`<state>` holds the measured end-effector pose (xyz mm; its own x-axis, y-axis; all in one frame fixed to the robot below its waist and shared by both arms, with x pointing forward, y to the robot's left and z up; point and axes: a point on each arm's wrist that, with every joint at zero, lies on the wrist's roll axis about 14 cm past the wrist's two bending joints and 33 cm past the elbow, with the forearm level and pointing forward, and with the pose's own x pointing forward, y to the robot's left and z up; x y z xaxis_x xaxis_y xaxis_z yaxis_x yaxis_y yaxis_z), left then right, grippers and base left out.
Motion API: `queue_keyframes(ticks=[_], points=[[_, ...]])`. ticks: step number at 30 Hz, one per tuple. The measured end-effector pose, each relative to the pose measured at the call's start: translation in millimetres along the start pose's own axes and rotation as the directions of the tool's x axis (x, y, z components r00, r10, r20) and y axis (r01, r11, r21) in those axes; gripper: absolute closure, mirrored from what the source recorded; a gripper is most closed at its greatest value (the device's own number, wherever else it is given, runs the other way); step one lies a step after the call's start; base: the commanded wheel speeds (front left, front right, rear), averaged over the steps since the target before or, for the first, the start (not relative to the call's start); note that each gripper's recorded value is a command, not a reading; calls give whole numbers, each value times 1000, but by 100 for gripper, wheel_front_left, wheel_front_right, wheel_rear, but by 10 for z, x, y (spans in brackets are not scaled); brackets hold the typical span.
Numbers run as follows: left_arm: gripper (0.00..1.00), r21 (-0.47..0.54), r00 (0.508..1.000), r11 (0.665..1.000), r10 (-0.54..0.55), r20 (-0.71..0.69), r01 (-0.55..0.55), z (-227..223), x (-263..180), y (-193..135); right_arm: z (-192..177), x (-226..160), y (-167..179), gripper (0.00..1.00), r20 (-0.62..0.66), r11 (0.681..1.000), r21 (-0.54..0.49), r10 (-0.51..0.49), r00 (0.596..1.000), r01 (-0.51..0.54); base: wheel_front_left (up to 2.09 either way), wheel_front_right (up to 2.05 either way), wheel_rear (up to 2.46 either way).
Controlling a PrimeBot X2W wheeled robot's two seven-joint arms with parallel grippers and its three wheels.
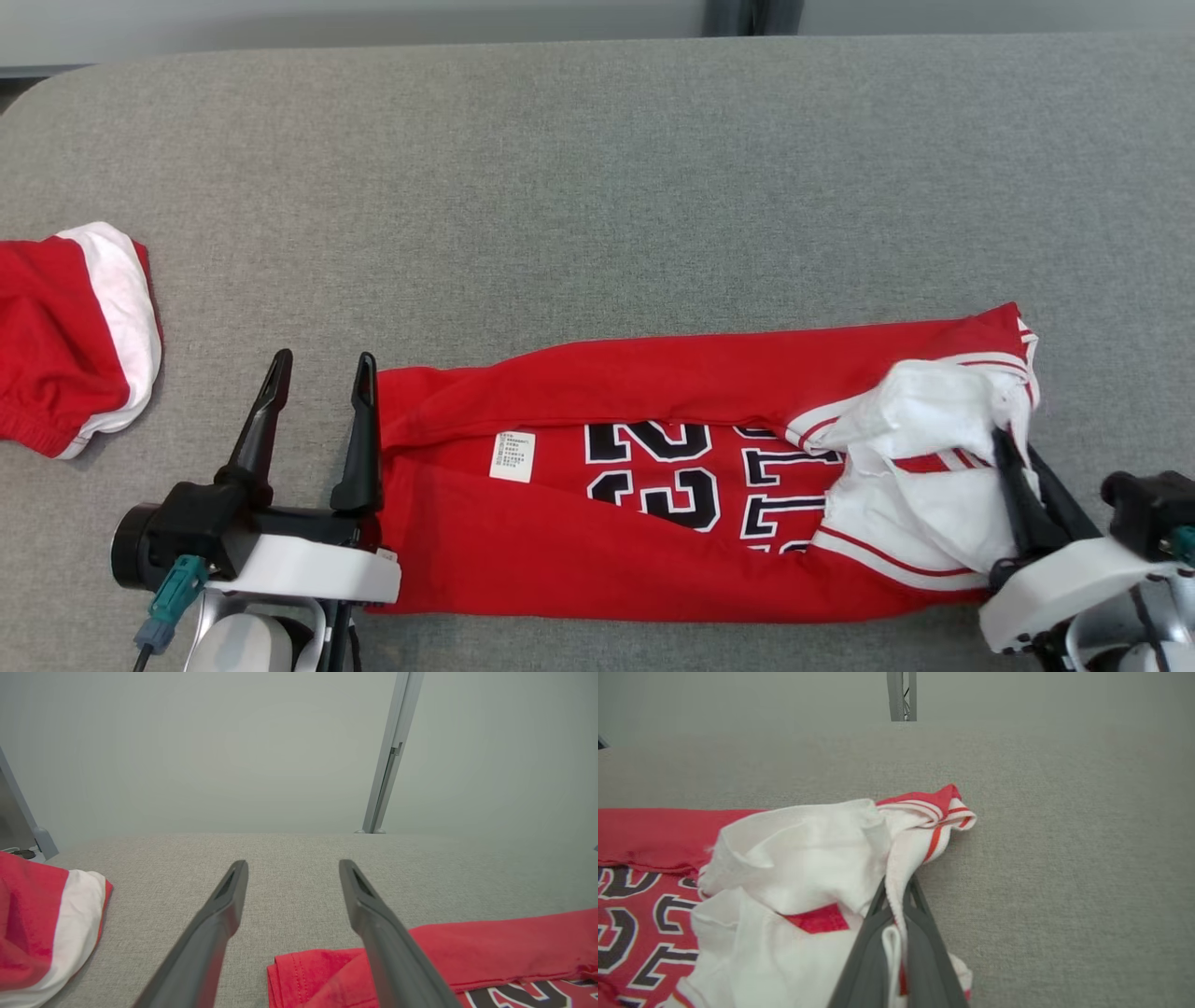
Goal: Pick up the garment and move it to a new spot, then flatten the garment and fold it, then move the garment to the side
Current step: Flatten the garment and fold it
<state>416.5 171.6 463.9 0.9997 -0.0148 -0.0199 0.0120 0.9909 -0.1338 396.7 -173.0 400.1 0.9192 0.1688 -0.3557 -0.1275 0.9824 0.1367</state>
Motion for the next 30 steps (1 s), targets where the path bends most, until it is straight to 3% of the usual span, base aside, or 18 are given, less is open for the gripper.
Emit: queue_keyframes(ticks=[5,9,13,20,26,30], points=[[0,-4,1000,1000,-5,7,5,34,-24,-18,406,18,591,100,76,987,-44,158,984,-155,0,0,0],[0,-11,1000,1000,-6,13,6,63,-57,-27,704,12,1129,100,134,952,-62,305,943,-299,0,0,0],[0,-13,1000,1000,-5,18,5,95,-108,-14,808,-6,1638,100,149,899,-54,438,887,-435,0,0,0],[0,-25,999,999,30,21,-29,130,-230,85,769,-82,2456,100,149,764,17,636,757,-645,0,0,0],[0,-31,998,998,54,13,-54,118,-291,152,671,-83,2911,100,147,652,80,741,655,-754,0,0,0],[0,-32,997,997,71,5,-71,96,-309,194,651,-37,3051,100,154,613,96,769,620,-784,0,0,0]])
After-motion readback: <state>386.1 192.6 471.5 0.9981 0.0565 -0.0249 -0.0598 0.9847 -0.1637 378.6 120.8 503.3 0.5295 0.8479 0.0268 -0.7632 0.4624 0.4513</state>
